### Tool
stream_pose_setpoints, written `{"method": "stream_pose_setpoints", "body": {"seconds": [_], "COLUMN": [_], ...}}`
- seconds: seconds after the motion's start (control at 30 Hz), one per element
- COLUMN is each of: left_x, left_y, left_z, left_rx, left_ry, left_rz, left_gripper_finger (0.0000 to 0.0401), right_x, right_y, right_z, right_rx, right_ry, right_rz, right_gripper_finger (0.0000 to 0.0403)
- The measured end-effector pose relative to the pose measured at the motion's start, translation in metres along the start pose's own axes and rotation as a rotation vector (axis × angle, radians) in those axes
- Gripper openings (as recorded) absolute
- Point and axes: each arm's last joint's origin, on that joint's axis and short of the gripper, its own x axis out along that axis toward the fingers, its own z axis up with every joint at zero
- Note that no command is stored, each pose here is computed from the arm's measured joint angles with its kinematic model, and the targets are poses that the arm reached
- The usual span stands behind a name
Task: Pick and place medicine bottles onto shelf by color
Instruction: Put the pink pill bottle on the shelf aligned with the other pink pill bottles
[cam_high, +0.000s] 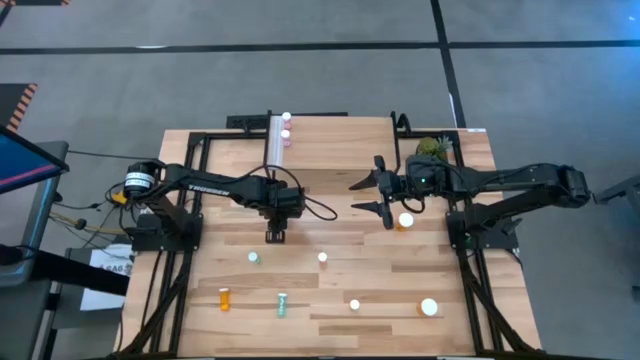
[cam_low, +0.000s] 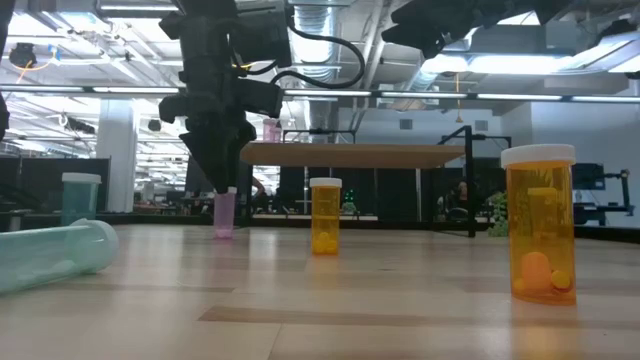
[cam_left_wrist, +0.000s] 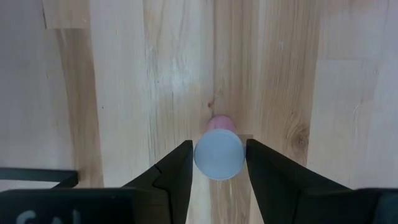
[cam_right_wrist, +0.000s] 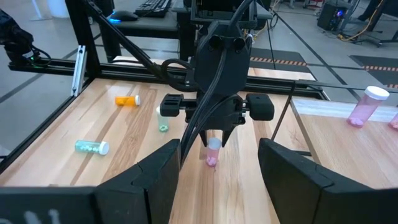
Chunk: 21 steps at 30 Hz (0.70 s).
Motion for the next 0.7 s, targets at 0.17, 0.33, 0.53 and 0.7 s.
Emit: {"method": "stream_pose_setpoints", "body": {"seconds": [0.17,0.33,0.53,0.7], "left_x": [0.0000,0.0000,-0.0003,-0.0003], "left_y": [0.0001,0.0001,-0.0001,-0.0001], "left_z": [0.0000,0.0000,0.0004,0.0003], "left_rx": [0.000,0.005,0.006,0.005], "left_ry": [0.001,0.001,-0.002,-0.002], "left_rz": [0.004,0.003,-0.008,-0.008], "left_gripper_finger": [0.0135,0.0120,0.0084,0.0091], "right_x": [0.0000,0.0000,0.0000,0.0001], "right_y": [0.0000,0.0000,0.0000,0.0000], "right_z": [0.0000,0.0000,0.0000,0.0000], "right_rx": [0.000,0.000,0.000,0.000], "right_ry": [0.000,0.000,0.000,0.000], "right_rz": [0.000,0.000,0.000,0.000], "right_gripper_finger": [0.0240,0.0240,0.0240,0.0240]}}
